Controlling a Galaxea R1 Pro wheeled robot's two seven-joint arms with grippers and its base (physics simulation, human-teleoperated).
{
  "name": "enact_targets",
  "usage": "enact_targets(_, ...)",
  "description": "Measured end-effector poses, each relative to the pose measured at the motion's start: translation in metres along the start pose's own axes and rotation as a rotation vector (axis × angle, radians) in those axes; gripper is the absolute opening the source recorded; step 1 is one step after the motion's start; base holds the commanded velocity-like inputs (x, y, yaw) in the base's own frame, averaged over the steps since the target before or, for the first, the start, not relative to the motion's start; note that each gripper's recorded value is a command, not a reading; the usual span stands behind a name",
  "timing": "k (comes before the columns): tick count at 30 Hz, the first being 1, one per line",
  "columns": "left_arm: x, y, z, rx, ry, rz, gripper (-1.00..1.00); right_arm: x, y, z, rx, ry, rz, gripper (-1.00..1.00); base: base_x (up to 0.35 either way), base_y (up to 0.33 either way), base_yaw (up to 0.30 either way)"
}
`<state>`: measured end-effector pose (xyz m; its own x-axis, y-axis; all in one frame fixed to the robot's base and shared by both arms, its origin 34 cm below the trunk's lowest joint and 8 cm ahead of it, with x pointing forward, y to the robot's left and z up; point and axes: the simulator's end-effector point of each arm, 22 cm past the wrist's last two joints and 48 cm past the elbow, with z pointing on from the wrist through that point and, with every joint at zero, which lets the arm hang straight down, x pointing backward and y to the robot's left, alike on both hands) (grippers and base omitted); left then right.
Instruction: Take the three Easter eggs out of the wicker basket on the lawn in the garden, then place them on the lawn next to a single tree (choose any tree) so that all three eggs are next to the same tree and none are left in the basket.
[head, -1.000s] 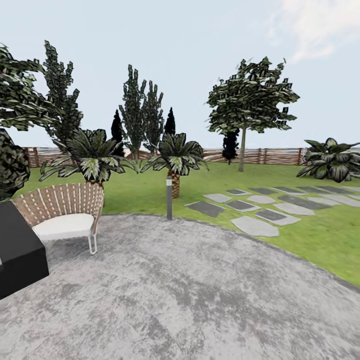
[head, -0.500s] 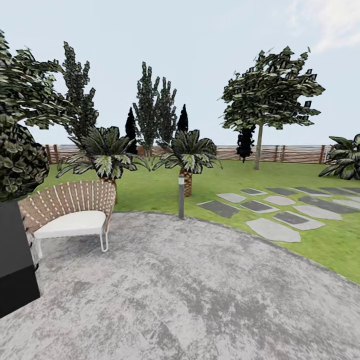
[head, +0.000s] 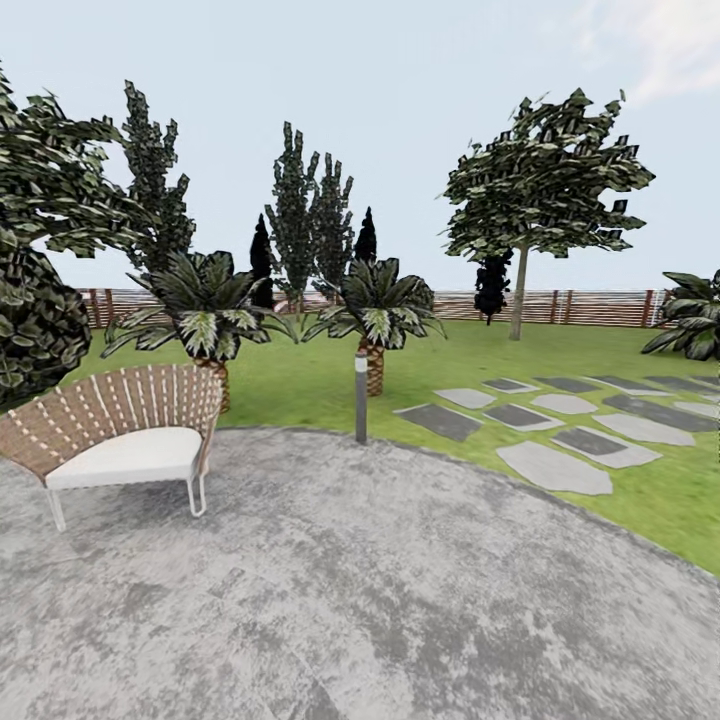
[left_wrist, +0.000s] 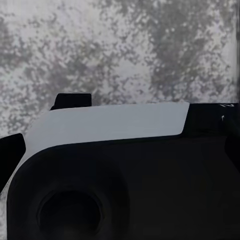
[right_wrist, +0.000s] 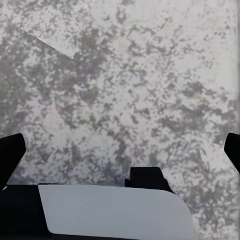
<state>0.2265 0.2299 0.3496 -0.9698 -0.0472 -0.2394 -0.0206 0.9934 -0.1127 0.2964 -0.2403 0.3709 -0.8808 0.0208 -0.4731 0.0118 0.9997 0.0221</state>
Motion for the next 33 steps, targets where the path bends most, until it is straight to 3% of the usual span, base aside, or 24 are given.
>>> enact_targets(11,-0.0009,-0.0006,0.0,0.0,-0.002,0.0,1.0,-0.0012,0.0,0.0001,0.0,-0.003,0.0,1.0,0.317,-0.072,-0.201)
enact_targets(24,-0.001,0.0,0.0,-0.001,-0.003,0.0,1.0,-0.0013,0.0,0.0001,0.0,-0.003,0.0,1.0,0.317,-0.072,-0.036)
enact_targets(33,-0.0025,0.0002,0.0,-0.001,-0.006,0.001,1.0,-0.0025,0.0,0.0001,0.0,-0.007,-0.001,1.0,0.317,-0.072,-0.173)
